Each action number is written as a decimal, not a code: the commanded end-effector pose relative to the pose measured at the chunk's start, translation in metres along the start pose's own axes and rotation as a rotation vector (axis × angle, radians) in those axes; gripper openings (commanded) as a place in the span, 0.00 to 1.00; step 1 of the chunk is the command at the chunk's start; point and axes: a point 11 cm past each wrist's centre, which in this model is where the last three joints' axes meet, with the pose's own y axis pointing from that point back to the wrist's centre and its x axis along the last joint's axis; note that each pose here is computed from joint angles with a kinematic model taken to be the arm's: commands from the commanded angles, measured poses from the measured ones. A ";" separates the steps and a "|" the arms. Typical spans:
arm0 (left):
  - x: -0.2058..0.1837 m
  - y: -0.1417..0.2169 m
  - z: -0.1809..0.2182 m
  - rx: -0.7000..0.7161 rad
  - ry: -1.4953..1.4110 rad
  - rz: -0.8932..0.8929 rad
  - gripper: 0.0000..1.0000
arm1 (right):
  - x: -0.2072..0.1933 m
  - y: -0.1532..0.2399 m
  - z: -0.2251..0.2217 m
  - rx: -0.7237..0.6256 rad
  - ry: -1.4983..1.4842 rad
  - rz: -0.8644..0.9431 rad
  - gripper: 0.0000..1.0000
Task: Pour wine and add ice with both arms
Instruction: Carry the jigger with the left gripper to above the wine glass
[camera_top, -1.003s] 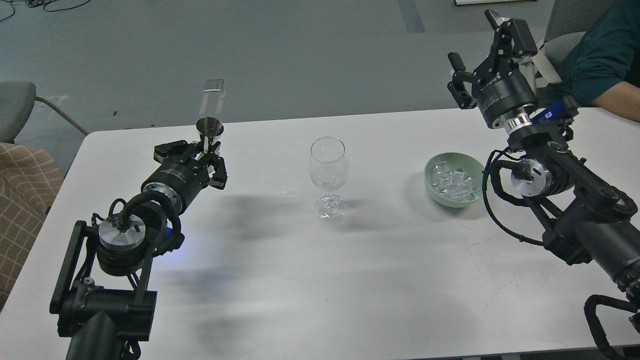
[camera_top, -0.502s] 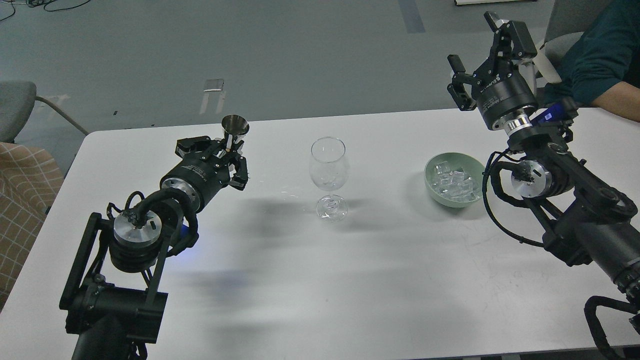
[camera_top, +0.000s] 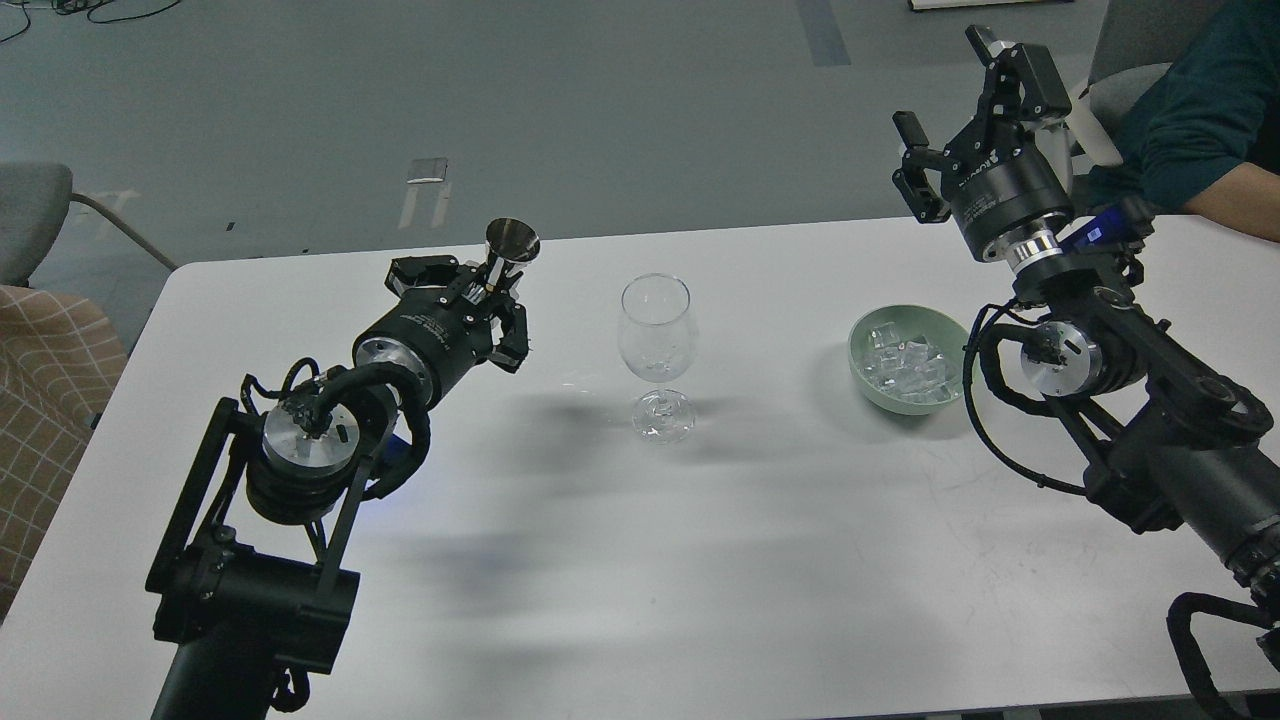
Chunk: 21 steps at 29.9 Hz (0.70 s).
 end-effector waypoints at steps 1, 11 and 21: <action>-0.006 -0.002 -0.003 0.010 -0.032 -0.003 0.00 | 0.000 0.000 0.000 0.000 0.001 0.001 1.00; -0.019 -0.007 -0.010 0.026 -0.091 -0.009 0.00 | 0.001 0.001 0.001 -0.002 0.000 0.001 1.00; -0.029 -0.007 -0.022 0.062 -0.124 -0.035 0.00 | 0.001 0.002 0.001 -0.003 0.000 0.002 1.00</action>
